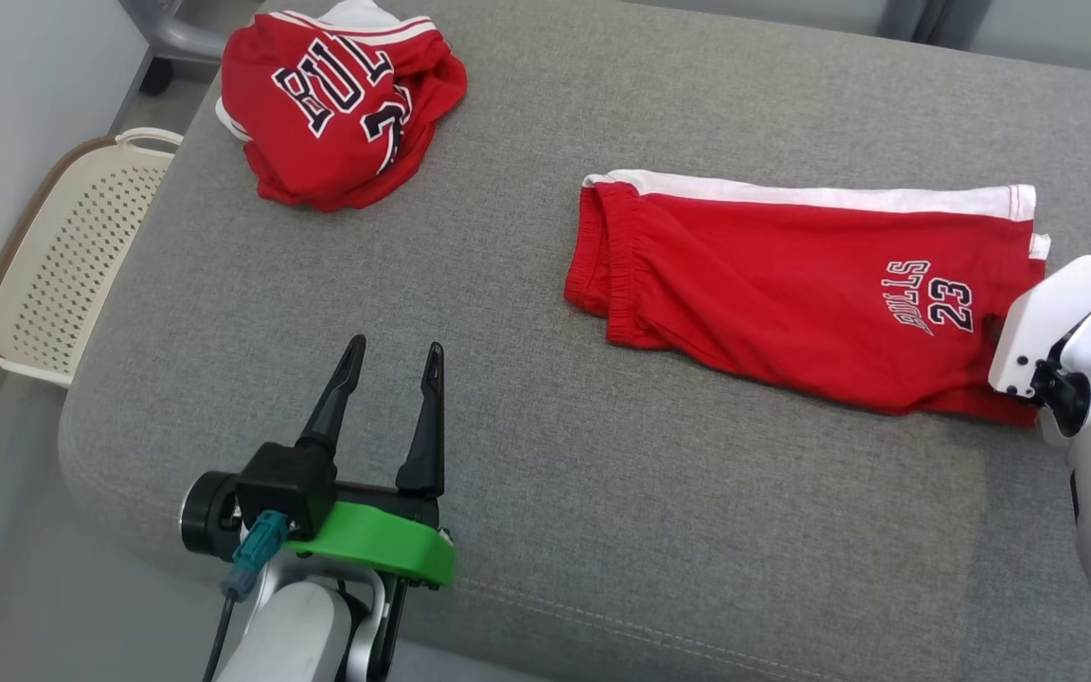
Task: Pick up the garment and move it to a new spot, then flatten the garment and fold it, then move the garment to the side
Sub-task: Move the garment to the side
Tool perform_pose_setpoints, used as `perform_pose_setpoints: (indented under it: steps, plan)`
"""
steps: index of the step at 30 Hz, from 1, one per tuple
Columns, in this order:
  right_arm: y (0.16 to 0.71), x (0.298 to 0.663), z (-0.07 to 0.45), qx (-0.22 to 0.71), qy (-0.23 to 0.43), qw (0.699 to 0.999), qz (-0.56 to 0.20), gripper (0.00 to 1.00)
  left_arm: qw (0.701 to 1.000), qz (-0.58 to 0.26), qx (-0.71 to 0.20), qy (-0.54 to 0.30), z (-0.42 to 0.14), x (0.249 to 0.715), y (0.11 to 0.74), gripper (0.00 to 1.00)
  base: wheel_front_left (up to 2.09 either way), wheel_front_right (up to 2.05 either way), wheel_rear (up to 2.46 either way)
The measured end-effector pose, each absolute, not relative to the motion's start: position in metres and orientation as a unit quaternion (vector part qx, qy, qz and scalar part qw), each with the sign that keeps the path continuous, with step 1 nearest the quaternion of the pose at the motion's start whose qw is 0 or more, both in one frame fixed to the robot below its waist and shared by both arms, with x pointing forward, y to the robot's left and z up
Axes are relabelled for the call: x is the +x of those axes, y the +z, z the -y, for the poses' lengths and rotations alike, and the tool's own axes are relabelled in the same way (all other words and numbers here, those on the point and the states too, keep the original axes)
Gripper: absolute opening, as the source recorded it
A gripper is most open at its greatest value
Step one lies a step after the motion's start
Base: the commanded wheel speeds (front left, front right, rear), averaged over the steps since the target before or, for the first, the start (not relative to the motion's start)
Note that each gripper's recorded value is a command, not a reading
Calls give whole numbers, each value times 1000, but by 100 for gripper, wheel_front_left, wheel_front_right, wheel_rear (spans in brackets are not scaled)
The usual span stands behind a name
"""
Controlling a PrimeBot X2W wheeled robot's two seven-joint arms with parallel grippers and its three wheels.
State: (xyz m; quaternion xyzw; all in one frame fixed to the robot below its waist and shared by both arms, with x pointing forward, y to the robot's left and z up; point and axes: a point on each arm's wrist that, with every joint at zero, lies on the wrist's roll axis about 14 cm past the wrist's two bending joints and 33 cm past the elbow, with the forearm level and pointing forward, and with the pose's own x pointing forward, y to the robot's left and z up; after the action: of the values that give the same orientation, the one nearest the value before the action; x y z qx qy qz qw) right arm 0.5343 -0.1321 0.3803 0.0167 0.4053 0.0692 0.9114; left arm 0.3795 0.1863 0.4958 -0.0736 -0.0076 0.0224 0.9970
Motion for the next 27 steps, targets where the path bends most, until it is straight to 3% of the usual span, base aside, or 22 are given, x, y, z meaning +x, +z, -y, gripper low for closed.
perform_pose_setpoints:
  steps: [6, 7, 8, 9, 10, 16, 27]
  plan:
    - [368, 540, 119, 44, 71, 896, -437, 100, 997, -4, -71, 33, -193, 379, 487, 100, 0, 0, 0]
    - [366, 539, 118, 46, 71, 892, -443, 92, 997, -4, -71, 35, -194, 378, 487, 100, 0, 0, 0]
    - [367, 539, 118, 47, 70, 891, -446, 48, 997, -4, -70, 37, -195, 378, 487, 100, 0, 0, 0]
    - [367, 539, 118, 49, 70, 890, -448, 28, 997, -4, -69, 39, -197, 378, 487, 100, 0, 0, 0]
    - [368, 539, 117, 50, 70, 889, -449, 0, 997, -4, -69, 39, -197, 378, 487, 100, 0, 0, 0]
    - [375, 534, 107, 44, 82, 891, -445, 0, 997, -1, -70, 32, -194, 377, 488, 100, 0, 0, 0]
    - [400, 537, 159, 17, 29, 910, -412, 0, 997, 5, -74, 24, -190, 369, 493, 100, 0, 0, 0]
